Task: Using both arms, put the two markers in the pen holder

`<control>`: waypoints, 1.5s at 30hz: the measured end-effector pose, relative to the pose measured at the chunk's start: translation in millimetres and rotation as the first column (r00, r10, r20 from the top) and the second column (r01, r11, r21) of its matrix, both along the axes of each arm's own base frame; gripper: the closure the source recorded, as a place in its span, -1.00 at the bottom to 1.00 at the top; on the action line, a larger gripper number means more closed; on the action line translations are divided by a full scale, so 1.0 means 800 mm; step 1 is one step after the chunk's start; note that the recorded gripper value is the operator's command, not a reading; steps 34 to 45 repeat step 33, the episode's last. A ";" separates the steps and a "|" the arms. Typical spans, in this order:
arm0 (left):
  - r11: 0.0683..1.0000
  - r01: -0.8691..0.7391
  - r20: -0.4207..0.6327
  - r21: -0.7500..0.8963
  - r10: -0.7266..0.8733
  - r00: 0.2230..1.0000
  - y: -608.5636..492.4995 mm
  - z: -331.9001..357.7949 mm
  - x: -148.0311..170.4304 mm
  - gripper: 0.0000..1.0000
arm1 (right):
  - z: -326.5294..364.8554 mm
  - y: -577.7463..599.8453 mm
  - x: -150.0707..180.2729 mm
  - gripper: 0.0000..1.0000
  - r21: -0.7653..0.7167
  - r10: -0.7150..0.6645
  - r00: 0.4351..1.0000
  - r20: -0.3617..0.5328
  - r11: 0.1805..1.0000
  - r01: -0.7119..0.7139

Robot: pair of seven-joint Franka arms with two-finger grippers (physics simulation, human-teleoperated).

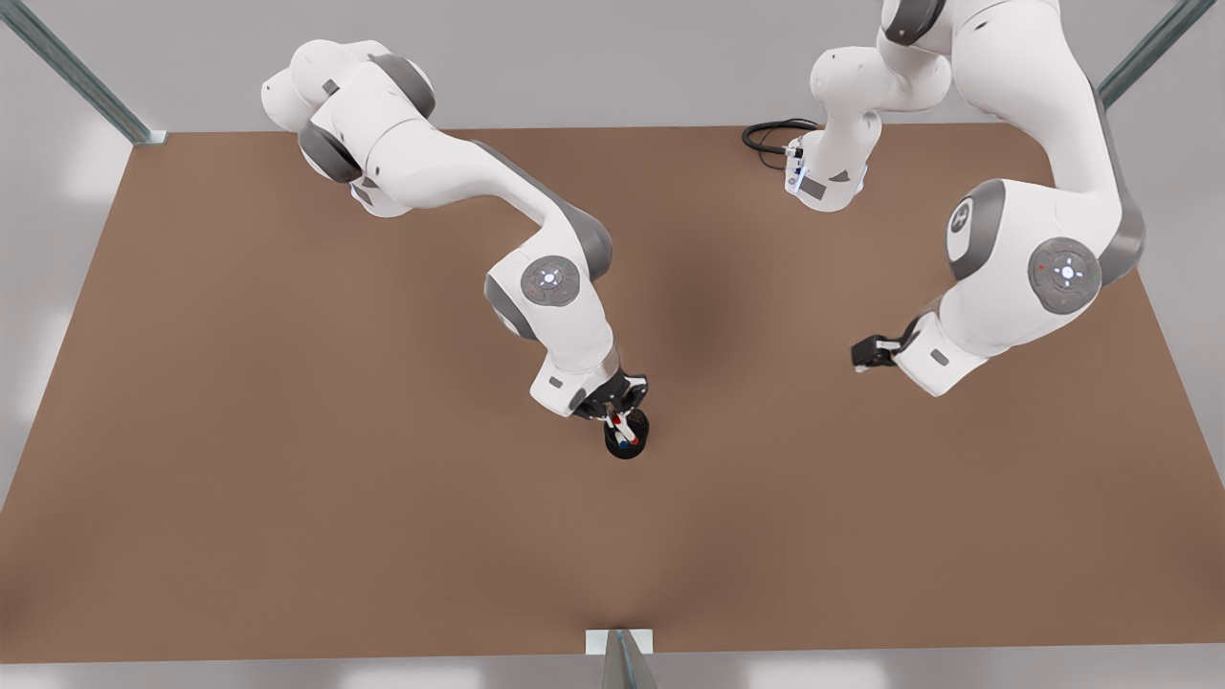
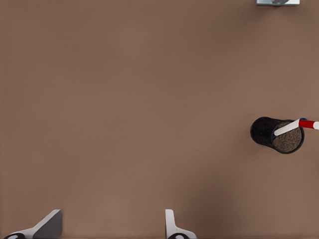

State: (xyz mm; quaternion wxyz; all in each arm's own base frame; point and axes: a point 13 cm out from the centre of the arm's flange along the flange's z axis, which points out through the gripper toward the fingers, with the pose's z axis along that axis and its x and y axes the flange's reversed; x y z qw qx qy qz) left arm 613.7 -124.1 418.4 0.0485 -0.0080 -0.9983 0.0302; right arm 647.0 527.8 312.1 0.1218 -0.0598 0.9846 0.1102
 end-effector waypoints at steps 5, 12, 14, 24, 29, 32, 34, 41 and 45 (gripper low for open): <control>1.000 0.018 0.003 -0.004 -0.018 1.000 0.003 0.000 0.002 -1.00 | 0.002 -0.002 -0.009 0.57 -0.007 -0.029 0.999 -0.028 1.000 0.029; 0.999 0.039 0.006 -0.008 -0.039 0.999 0.004 -0.001 0.003 -1.00 | -0.010 -0.005 -0.022 -1.00 -0.031 -0.060 0.996 -0.070 0.998 0.058; 0.999 0.040 0.006 -0.009 -0.040 0.999 0.008 -0.002 0.004 -1.00 | -0.011 -0.009 -0.021 -1.00 -0.039 -0.072 0.995 -0.072 0.997 0.069; 0.998 0.059 0.009 -0.018 -0.059 0.998 0.004 -0.006 0.007 -1.00 | 0.248 -0.276 0.039 -1.00 -0.031 -0.303 0.951 0.068 0.952 0.305; 0.998 0.067 0.009 -0.018 -0.067 0.998 0.003 -0.007 0.007 -1.00 | 0.208 -0.633 -0.026 -1.00 -0.219 -0.585 0.803 -0.113 0.803 0.555; 0.997 0.070 0.009 -0.018 -0.070 0.998 0.003 -0.008 0.007 -1.00 | 0.176 -0.609 -0.013 -1.00 -0.219 -0.493 0.854 -0.167 0.863 0.455; 0.997 0.071 0.009 -0.018 -0.071 0.997 0.003 -0.008 0.007 -1.00 | 0.174 -0.588 -0.013 -1.00 -0.219 -0.446 0.878 -0.172 0.886 0.408; 0.997 0.071 0.009 -0.018 -0.071 0.997 0.003 -0.008 0.007 -1.00 | 0.174 -0.588 -0.013 -1.00 -0.219 -0.446 0.878 -0.172 0.886 0.408; 0.997 0.071 0.009 -0.018 -0.071 0.997 0.003 -0.008 0.007 -1.00 | 0.174 -0.588 -0.013 -1.00 -0.219 -0.446 0.878 -0.172 0.886 0.408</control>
